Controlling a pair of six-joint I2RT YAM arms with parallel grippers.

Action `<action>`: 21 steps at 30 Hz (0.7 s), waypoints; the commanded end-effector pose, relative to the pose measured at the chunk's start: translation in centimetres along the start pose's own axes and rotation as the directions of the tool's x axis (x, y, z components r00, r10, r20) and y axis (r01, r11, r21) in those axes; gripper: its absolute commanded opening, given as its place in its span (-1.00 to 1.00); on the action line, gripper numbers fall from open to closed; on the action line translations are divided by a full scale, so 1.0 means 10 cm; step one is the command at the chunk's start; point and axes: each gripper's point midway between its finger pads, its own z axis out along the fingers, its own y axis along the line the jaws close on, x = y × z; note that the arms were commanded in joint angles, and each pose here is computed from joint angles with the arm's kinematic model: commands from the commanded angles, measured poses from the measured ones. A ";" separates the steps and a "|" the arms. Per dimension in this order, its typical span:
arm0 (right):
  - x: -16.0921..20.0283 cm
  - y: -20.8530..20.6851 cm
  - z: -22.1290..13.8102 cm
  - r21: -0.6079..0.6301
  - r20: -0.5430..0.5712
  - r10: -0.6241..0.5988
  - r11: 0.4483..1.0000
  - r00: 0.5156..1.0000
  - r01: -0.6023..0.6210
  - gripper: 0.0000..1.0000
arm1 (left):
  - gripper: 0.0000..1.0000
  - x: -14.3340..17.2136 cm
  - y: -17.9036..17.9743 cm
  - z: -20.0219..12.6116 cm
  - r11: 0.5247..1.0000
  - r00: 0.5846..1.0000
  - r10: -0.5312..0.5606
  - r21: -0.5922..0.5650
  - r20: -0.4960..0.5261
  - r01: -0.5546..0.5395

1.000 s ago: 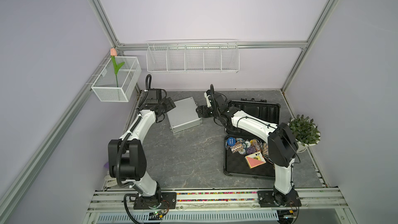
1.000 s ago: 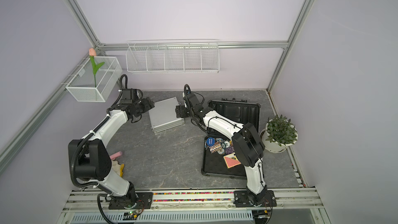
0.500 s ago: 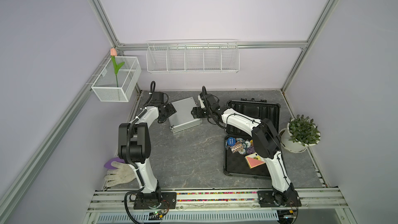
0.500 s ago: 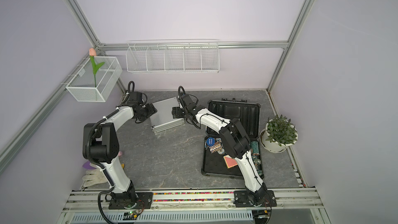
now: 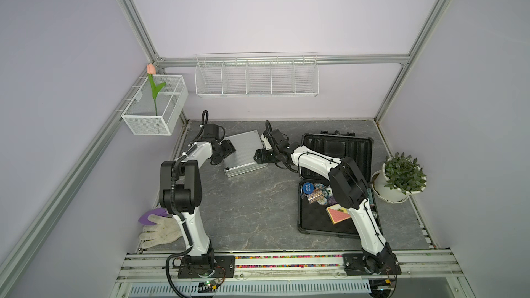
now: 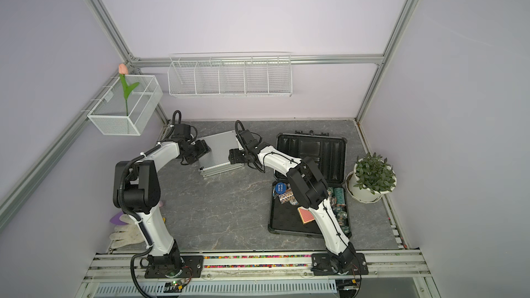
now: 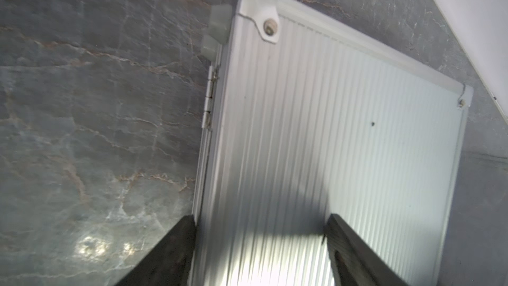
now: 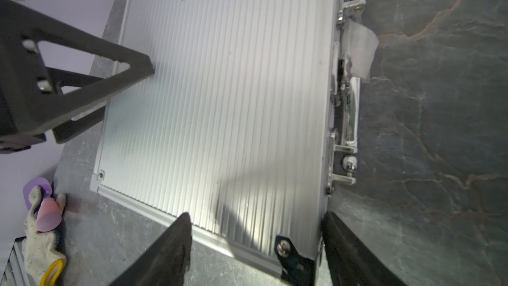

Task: Open the poker set cases
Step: Adjust the poker set case at the center of the board.

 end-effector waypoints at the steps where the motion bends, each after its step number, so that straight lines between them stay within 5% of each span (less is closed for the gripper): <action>1: 0.31 0.44 0.08 -0.103 -0.069 -0.069 0.993 0.995 0.062 0.52 | 0.51 0.09 -0.10 0.06 0.999 0.998 0.037 0.018 -0.044 -0.036; 13: 1.01 1.34 -0.15 -0.229 -0.056 -0.267 0.941 0.962 0.248 0.52 | 0.53 0.22 -0.06 -0.12 0.992 0.993 0.120 -0.026 -0.022 -0.120; 21: 1.12 1.46 -0.50 -0.227 0.002 -0.304 0.928 0.953 0.296 0.53 | 0.62 -0.07 0.06 -0.42 0.994 0.993 0.093 -0.062 0.078 -0.089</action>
